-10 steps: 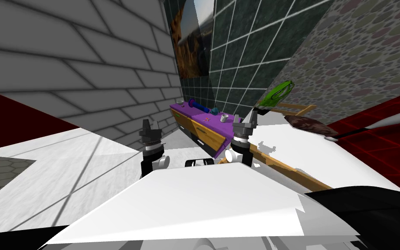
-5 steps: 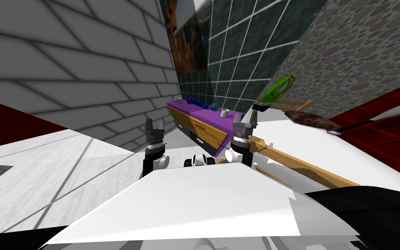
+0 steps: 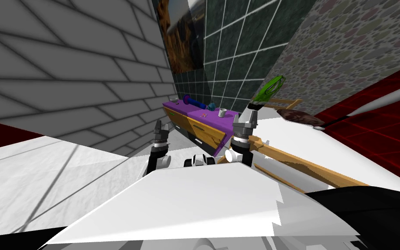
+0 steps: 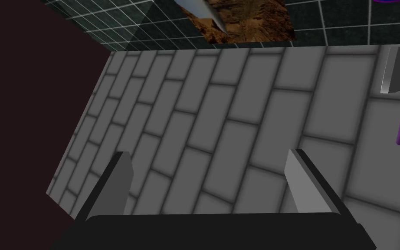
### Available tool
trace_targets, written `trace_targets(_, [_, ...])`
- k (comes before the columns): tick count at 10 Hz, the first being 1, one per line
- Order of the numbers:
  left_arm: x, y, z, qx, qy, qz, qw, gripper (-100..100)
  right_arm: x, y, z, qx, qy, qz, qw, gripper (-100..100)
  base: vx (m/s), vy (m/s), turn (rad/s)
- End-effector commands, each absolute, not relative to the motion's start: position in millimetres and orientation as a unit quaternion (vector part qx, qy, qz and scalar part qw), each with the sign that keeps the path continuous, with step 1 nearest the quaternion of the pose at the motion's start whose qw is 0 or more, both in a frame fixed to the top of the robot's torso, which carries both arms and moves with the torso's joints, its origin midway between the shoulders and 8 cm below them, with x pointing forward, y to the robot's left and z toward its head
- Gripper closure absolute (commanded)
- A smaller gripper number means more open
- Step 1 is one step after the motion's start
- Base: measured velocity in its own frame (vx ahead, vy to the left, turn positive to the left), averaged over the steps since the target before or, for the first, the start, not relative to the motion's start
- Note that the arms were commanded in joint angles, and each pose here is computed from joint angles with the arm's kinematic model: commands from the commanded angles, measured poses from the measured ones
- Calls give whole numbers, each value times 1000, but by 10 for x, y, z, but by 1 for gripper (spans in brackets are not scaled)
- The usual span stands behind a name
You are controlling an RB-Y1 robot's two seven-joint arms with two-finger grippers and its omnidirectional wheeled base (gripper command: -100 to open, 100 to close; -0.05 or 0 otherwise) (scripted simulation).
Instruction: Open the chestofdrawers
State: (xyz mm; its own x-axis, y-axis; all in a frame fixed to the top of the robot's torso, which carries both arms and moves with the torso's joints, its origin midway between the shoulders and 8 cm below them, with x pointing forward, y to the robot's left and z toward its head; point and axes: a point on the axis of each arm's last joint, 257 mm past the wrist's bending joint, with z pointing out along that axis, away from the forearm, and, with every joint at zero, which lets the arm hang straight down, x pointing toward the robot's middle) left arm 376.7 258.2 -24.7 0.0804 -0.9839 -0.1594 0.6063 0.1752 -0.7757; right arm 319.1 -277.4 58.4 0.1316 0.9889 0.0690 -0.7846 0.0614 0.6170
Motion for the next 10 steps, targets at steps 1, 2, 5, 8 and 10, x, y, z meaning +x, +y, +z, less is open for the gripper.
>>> trace_targets(1, [3955,2496,-477,-284,374,-579,666,-100,3191,-2774,584,268,191,631,703,0,24,8,-140])
trace_targets(2, [4012,2463,-563,-288,384,-578,660,-100,3191,-2774,584,268,191,631,703,0,23,10,-130])
trace_targets(5, [4167,2364,-814,-301,412,-573,642,-100,3191,-2774,584,268,191,631,703,0,23,8,-116])
trace_targets(8, [4331,2246,-1121,-313,446,-564,620,-100,3191,-2774,584,268,191,631,703,0,24,11,-129])
trace_targets(10, [4428,2171,-1338,-318,472,-556,605,-100,3191,-2774,584,268,191,631,703,0,27,15,-152])
